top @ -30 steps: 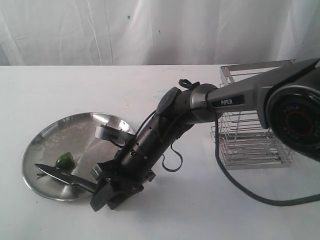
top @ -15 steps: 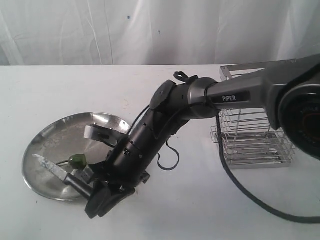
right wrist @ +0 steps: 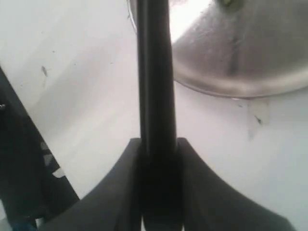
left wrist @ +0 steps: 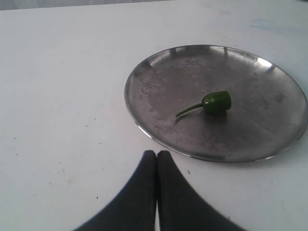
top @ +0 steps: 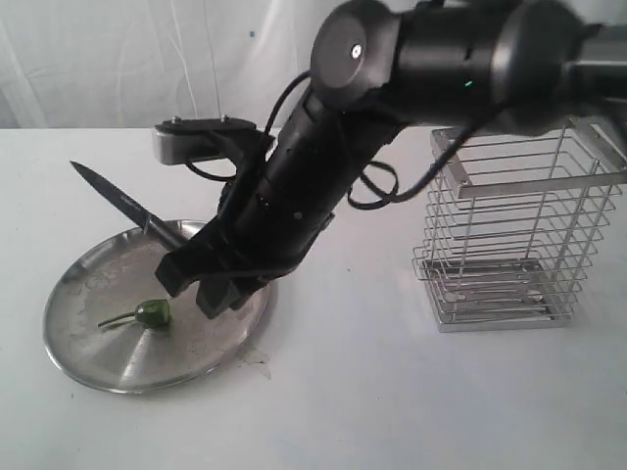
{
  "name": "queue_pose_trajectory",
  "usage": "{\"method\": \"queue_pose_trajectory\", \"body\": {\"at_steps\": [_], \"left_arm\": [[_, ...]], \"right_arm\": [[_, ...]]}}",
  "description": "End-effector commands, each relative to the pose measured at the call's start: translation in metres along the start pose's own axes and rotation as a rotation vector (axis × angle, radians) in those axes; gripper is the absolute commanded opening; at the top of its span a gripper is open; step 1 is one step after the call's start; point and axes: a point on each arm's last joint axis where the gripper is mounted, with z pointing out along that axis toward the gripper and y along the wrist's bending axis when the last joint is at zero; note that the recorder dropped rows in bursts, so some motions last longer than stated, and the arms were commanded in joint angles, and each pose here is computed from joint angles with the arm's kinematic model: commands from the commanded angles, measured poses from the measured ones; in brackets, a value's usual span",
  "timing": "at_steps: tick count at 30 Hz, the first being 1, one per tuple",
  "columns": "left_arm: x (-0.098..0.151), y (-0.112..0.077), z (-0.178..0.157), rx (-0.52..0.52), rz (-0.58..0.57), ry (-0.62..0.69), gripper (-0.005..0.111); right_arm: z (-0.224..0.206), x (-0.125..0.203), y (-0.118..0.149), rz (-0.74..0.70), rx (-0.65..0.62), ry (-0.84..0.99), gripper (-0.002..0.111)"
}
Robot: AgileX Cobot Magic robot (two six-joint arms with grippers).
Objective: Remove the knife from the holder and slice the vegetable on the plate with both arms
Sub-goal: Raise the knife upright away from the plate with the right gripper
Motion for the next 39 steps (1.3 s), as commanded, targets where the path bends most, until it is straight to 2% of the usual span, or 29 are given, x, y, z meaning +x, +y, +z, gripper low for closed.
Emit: {"method": "queue_pose_trajectory", "body": {"at_steps": [1,5,9,14,21,25,30,31,32,33,35,39], "left_arm": [[0.000,0.000,0.000,0.001,-0.004,-0.006,0.000],[0.000,0.000,0.000,0.001,-0.004,-0.006,0.000],[0.000,0.000,0.000,0.001,-0.004,-0.006,0.000],[0.000,0.000,0.000,0.001,-0.004,-0.006,0.000],[0.000,0.000,0.000,0.001,-0.004,-0.006,0.000],[0.000,0.000,0.000,0.001,-0.004,-0.006,0.000],[0.000,0.000,0.000,0.001,-0.004,-0.006,0.000],[-0.001,0.000,0.000,-0.001,0.031,-0.011,0.000],[-0.002,-0.001,0.000,0.005,0.001,-0.029,0.000],[-0.009,-0.003,-0.001,0.043,-0.209,-0.099,0.000],[-0.019,-0.002,-0.002,0.067,-0.385,-0.208,0.000],[-0.030,0.001,-0.005,0.052,-0.396,-0.337,0.000]], "right_arm": [[-0.041,0.024,0.035,-0.074,0.135,-0.041,0.000],[-0.058,0.051,0.060,-0.090,0.156,-0.130,0.000],[-0.068,0.078,0.066,-0.054,0.148,-0.269,0.000],[-0.071,0.104,0.060,-0.020,0.158,-0.417,0.000],[-0.050,0.137,0.047,-0.010,0.186,-0.287,0.000],[-0.040,0.144,0.041,-0.010,0.200,-0.304,0.000],[-0.031,0.142,0.031,-0.014,0.210,-0.559,0.000],[-0.027,0.142,0.028,-0.013,0.215,-0.617,0.000],[-0.025,0.142,0.026,-0.013,0.219,-0.627,0.000],[-0.019,0.143,0.023,-0.011,0.226,-0.630,0.000],[-0.009,0.143,0.020,-0.003,0.234,-0.582,0.000],[0.003,0.152,0.016,0.016,0.242,-0.449,0.000]]}}
